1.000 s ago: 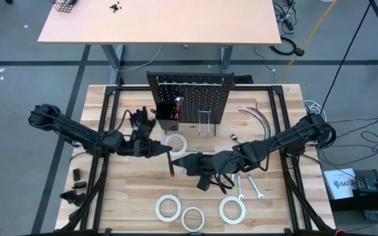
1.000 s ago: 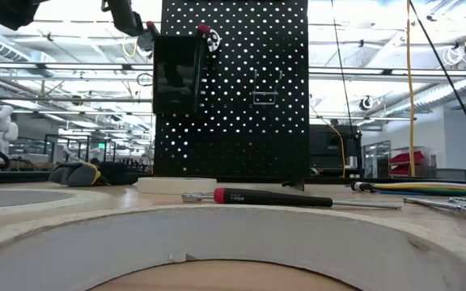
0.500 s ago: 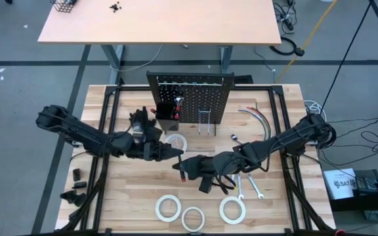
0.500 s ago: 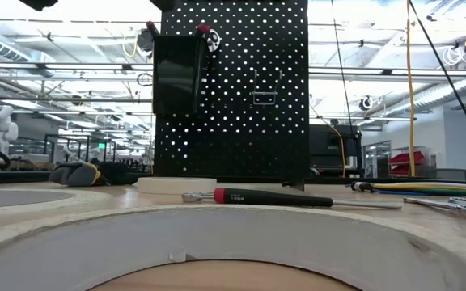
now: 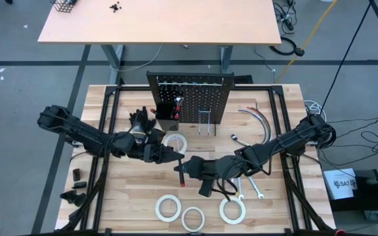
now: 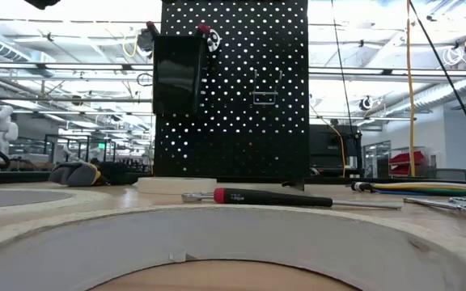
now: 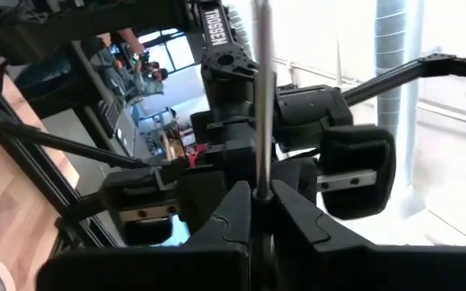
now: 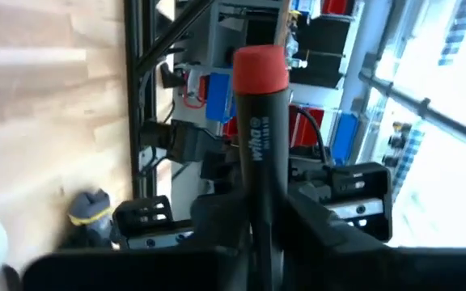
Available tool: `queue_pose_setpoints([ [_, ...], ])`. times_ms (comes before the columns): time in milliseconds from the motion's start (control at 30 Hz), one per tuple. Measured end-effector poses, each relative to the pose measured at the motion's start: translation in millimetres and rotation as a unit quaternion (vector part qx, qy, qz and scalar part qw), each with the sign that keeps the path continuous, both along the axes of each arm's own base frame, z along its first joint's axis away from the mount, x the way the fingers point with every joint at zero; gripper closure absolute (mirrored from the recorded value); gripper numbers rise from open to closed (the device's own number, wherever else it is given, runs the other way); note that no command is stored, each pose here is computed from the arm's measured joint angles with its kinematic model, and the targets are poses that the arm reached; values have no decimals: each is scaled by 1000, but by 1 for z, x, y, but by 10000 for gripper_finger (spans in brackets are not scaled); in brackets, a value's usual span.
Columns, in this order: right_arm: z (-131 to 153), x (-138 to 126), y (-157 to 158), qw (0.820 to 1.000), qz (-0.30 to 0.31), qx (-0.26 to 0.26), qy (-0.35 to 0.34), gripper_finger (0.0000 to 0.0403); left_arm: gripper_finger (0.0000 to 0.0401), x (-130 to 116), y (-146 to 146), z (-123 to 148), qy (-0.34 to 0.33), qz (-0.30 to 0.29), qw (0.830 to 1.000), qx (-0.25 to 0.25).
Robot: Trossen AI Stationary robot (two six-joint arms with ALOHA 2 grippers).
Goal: Hang tools onto peg board
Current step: Put the black nut driver into the black bin on the peg board
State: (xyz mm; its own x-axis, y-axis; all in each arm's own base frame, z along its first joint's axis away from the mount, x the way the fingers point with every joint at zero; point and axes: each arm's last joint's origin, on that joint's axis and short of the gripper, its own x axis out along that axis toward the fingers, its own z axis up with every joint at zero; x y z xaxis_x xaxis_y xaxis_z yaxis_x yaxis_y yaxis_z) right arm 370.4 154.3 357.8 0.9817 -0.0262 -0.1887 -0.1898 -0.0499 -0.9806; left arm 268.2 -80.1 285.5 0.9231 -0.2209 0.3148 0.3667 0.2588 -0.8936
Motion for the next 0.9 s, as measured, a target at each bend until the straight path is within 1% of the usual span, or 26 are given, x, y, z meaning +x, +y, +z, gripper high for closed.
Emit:
queue_pose_setpoints([
  [100, 0, 0, 1, 999, -6, 39, -3, 367, 358, 0, 0, -1, 3, 2, 1000, 3],
  [133, 1, 0, 1, 998, -9, 58, -6, 367, 350, 0, 0, -1, 1, 4, 1000, 10],
  [200, 4, -1, 3, 993, -16, 113, -22, 367, 331, 0, 0, -1, -7, 5, 999, 39],
  [267, 8, -2, 7, 984, -36, 168, -44, 367, 313, 1, 3, 0, -21, -5, 997, 77],
  [333, 12, -5, 11, 973, -69, 208, -74, 367, 300, 0, 9, 3, -41, -28, 992, 117],
  [400, 18, -10, 14, 962, -102, 231, -101, 367, 295, -1, 16, 6, -56, -55, 987, 140],
  [467, 31, -20, 12, 948, -139, 251, -134, 367, 293, -3, 22, 7, -58, -80, 983, 155],
  [500, 38, -25, 10, 939, -159, 265, -150, 367, 292, -5, 25, 9, -56, -85, 982, 161],
  [567, 47, -33, 7, 919, -197, 294, -173, 367, 292, -11, 31, 14, -50, -72, 979, 182],
  [667, 56, -45, 0, 878, -238, 363, -202, 367, 291, -25, 37, 20, -23, -30, 967, 250],
  [733, 68, -55, -10, 842, -240, 430, -222, 367, 291, -37, 38, 24, 0, 13, 955, 297],
  [800, 76, -61, -22, 798, -243, 497, -237, 367, 294, -53, 39, 29, 20, 65, 938, 341],
  [867, 73, -58, -34, 769, -241, 547, -227, 367, 296, -69, 38, 33, 50, 117, 917, 379],
  [900, 70, -55, -39, 760, -230, 570, -211, 367, 296, -75, 37, 33, 64, 139, 907, 393],
])
